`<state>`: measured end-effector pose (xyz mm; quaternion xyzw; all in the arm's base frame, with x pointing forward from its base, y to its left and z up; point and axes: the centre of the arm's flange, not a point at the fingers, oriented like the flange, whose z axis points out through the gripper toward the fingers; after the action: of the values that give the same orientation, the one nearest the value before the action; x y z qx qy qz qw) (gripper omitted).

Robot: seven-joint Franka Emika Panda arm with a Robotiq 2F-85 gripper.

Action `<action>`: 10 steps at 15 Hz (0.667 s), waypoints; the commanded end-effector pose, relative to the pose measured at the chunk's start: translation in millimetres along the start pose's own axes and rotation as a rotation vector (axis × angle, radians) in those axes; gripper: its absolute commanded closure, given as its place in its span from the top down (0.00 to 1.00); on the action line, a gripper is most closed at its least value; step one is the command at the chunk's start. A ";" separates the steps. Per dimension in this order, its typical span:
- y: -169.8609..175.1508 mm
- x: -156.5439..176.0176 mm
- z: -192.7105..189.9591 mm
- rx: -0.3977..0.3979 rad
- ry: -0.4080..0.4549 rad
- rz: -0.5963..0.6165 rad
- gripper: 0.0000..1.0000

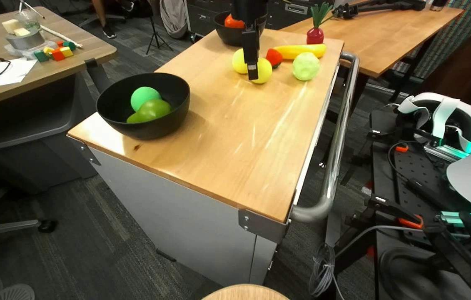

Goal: Put the fruits in the bowls

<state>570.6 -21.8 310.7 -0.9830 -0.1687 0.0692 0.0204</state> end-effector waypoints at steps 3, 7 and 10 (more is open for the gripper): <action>-24.3 -26.4 -15.3 -0.171 0.080 -0.083 1.00; -25.8 -34.9 -18.3 -0.219 0.098 -0.073 1.00; -20.9 -40.8 -15.9 -0.217 0.088 -0.029 1.00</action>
<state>542.8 -13.6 326.5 -0.9761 -0.2064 0.0178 -0.0655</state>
